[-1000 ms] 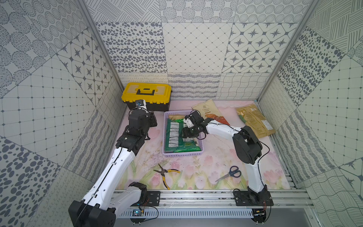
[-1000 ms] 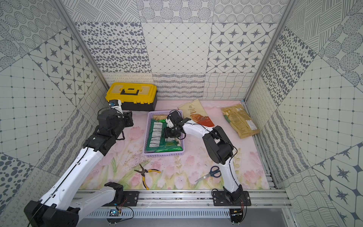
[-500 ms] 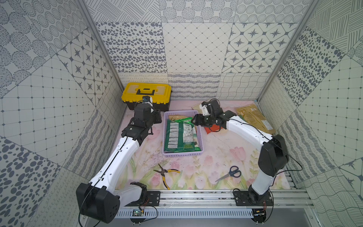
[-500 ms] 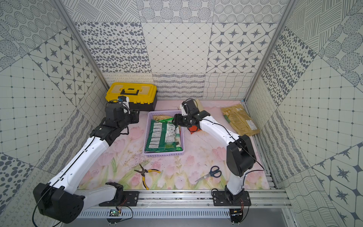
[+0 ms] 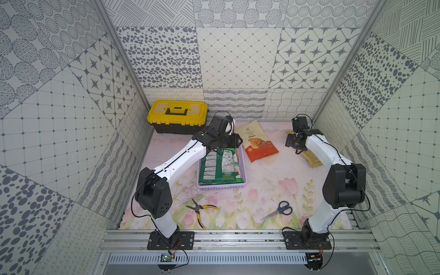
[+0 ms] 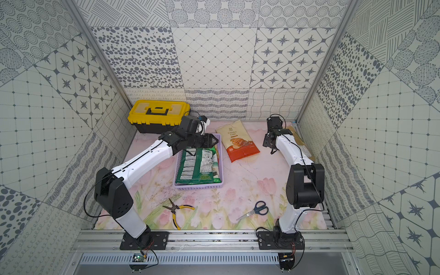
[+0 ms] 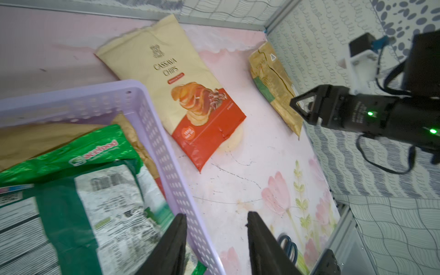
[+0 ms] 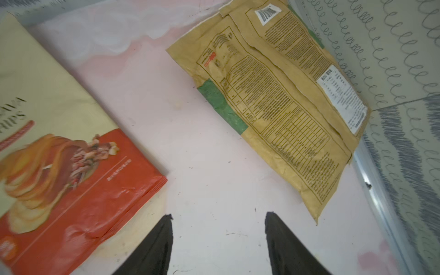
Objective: Put the potato chips into the basket
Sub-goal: Pick up the potato chip from the center of the board.
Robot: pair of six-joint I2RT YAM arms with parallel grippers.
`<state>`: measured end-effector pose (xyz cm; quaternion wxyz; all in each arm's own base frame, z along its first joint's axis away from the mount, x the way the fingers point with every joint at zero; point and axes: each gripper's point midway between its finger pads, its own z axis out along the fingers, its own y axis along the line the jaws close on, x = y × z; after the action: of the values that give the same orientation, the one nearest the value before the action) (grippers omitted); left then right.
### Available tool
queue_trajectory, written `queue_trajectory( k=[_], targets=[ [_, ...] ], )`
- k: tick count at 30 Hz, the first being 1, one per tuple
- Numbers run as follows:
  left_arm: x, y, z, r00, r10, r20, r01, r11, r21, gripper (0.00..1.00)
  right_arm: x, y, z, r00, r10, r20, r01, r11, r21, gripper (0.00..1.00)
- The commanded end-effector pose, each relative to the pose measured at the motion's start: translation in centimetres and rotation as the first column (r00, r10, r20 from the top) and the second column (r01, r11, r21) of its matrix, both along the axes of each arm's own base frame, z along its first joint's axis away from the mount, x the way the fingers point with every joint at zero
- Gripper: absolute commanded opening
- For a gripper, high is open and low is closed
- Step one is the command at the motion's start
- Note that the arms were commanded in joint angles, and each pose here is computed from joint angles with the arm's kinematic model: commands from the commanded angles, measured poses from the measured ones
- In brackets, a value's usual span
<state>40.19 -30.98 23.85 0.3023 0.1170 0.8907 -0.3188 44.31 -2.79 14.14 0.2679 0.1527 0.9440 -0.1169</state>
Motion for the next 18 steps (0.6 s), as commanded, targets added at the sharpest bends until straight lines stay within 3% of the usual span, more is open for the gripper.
queue_trajectory(
  k=[1, 4, 9, 18],
  targets=[
    [-3.3, -3.9, -1.9, 0.967, -0.149, -0.207, 0.135, 0.988, -0.079, 0.46, 0.2, -2.0, -1.4, 0.993, 0.053, -0.110, -0.071, 0.984, -0.165, 0.63],
    [-3.6, -4.0, -3.2, 0.948, -0.180, -0.261, 0.177, 0.984, -0.034, 0.46, 0.5, -3.0, -3.2, 0.982, 0.059, -0.177, -0.097, 0.972, -0.214, 0.61],
    [-4.3, -3.7, -4.3, 0.941, -0.226, -0.252, 0.233, 0.972, -0.002, 0.46, 0.4, -4.8, -5.5, 0.968, 0.049, -0.247, -0.107, 0.968, -0.226, 0.59],
    [-4.9, -3.8, -6.4, 0.931, -0.207, -0.301, 0.208, 0.978, -0.031, 0.46, 0.6, -7.7, -6.4, 0.957, -0.011, -0.290, -0.083, 0.947, -0.311, 0.58]
  ],
)
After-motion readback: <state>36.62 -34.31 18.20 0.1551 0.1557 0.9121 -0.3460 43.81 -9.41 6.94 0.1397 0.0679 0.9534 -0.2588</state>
